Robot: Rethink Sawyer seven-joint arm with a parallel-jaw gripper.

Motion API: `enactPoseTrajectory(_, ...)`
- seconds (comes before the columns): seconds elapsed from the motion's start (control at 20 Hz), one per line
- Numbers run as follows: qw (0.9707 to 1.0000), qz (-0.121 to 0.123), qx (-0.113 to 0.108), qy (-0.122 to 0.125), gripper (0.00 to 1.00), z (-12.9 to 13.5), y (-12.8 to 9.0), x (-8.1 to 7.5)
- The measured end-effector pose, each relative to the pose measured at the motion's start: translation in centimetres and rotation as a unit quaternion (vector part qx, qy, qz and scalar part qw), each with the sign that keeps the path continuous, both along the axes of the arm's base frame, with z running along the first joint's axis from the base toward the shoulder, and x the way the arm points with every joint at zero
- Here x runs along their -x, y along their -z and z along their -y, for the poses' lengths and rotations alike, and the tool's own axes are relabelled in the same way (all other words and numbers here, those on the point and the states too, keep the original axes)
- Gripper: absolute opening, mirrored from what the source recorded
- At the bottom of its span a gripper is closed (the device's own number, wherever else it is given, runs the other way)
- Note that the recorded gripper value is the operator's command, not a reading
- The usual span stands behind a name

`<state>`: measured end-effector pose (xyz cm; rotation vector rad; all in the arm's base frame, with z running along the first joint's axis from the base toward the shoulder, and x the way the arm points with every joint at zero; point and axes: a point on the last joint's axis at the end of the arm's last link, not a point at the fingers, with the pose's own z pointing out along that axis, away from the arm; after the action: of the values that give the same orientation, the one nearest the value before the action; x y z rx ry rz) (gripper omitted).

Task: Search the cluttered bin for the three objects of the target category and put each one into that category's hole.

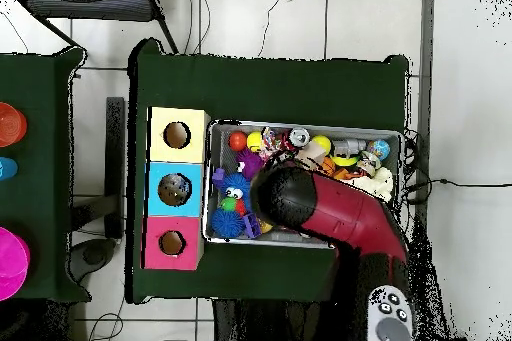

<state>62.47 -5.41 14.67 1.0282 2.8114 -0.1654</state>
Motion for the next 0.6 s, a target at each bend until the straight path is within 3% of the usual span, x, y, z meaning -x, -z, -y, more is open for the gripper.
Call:
enactPoseTrajectory(0.35, 0.9998, -0.010, -0.002, -0.019, 1.00, 3.7, 2.1, 0.3)
enactPoseTrajectory(0.6, 0.9994, -0.006, -0.002, -0.036, 1.00, 6.4, 3.6, -0.8)
